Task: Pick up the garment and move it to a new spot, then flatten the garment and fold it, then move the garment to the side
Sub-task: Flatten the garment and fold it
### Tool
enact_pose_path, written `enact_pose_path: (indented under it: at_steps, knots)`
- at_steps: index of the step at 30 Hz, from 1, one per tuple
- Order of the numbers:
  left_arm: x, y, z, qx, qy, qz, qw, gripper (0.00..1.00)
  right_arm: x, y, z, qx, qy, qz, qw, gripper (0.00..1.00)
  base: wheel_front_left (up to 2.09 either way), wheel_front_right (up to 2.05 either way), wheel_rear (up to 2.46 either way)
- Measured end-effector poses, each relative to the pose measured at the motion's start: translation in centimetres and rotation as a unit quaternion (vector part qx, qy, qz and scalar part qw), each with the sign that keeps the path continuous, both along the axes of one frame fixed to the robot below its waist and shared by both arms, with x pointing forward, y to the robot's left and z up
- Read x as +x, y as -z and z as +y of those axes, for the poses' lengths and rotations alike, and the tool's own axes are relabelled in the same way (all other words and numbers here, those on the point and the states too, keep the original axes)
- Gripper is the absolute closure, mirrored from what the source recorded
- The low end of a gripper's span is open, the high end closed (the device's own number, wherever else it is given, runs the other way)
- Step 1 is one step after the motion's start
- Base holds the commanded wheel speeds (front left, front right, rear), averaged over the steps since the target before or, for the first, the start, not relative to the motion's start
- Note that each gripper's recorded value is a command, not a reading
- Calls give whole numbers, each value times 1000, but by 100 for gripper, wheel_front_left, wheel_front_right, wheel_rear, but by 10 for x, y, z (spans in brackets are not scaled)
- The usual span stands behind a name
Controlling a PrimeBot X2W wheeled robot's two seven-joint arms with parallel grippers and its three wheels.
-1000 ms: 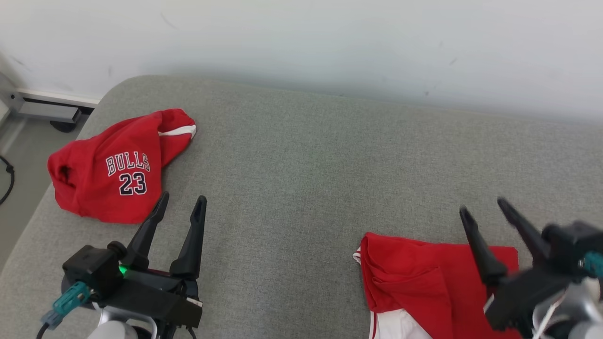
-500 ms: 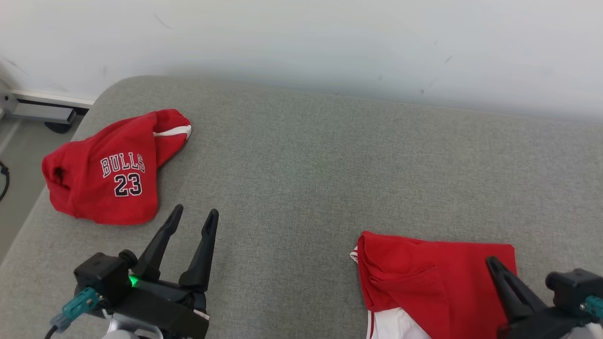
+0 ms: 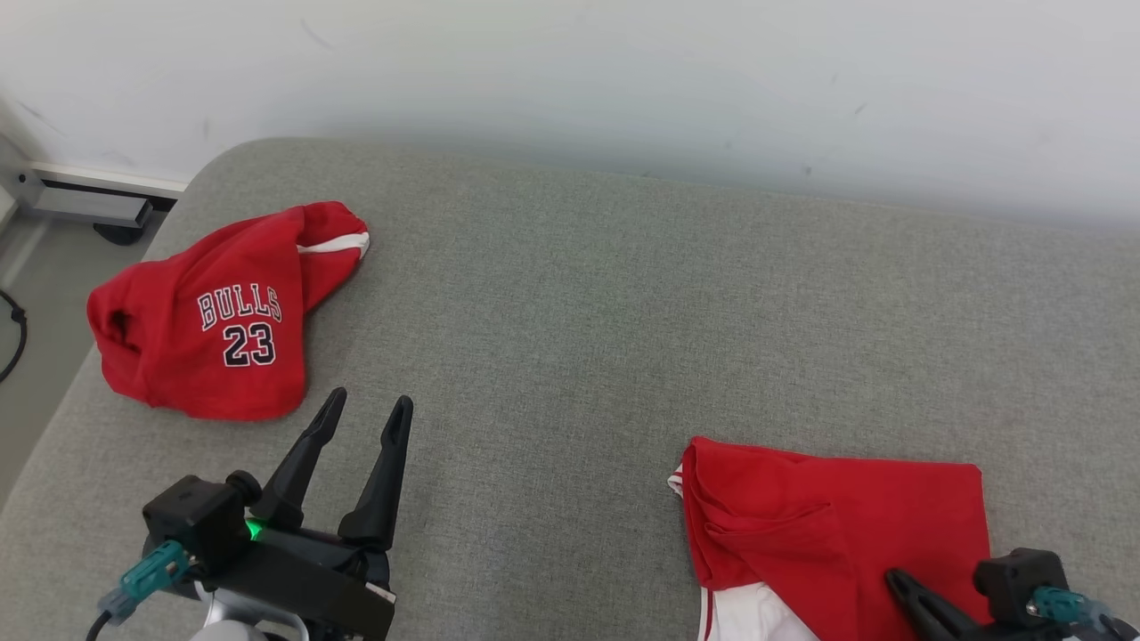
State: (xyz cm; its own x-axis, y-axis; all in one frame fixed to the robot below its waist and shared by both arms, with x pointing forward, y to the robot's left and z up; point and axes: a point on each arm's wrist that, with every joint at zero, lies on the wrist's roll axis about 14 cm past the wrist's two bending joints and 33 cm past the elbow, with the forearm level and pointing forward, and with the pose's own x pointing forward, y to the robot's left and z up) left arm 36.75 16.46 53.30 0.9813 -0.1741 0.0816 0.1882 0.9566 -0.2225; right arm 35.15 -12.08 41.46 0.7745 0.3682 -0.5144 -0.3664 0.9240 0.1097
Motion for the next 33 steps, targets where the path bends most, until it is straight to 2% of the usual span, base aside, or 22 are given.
enact_pose_path:
  at_steps: [4, 12, 18, 26, 33]
  knots:
    - [-1, 0, -1, 0, 3, 0, 1000, 0, -2, 2, 2, -6, -1, 27, 1000, 100, 0, 0, 0]
    - [1, 1, -2, 0, 7, 2, 1000, 0, 21, -13, 7, -11, 7, 8, 1000, 100, 0, 0, 0]
    - [-1, 0, -5, 1, 10, 2, 1000, 0, 25, -1, 26, -18, -21, 33, 999, 100, 0, 0, 0]
    - [-6, -2, 3, 4, -2, 0, 1000, 0, 3, 9, 60, 1, -80, 90, 993, 100, 0, 0, 0]
    - [-6, -2, 6, 5, -7, 1, 1000, 0, -19, 0, 69, -1, -114, 113, 987, 100, 0, 0, 0]
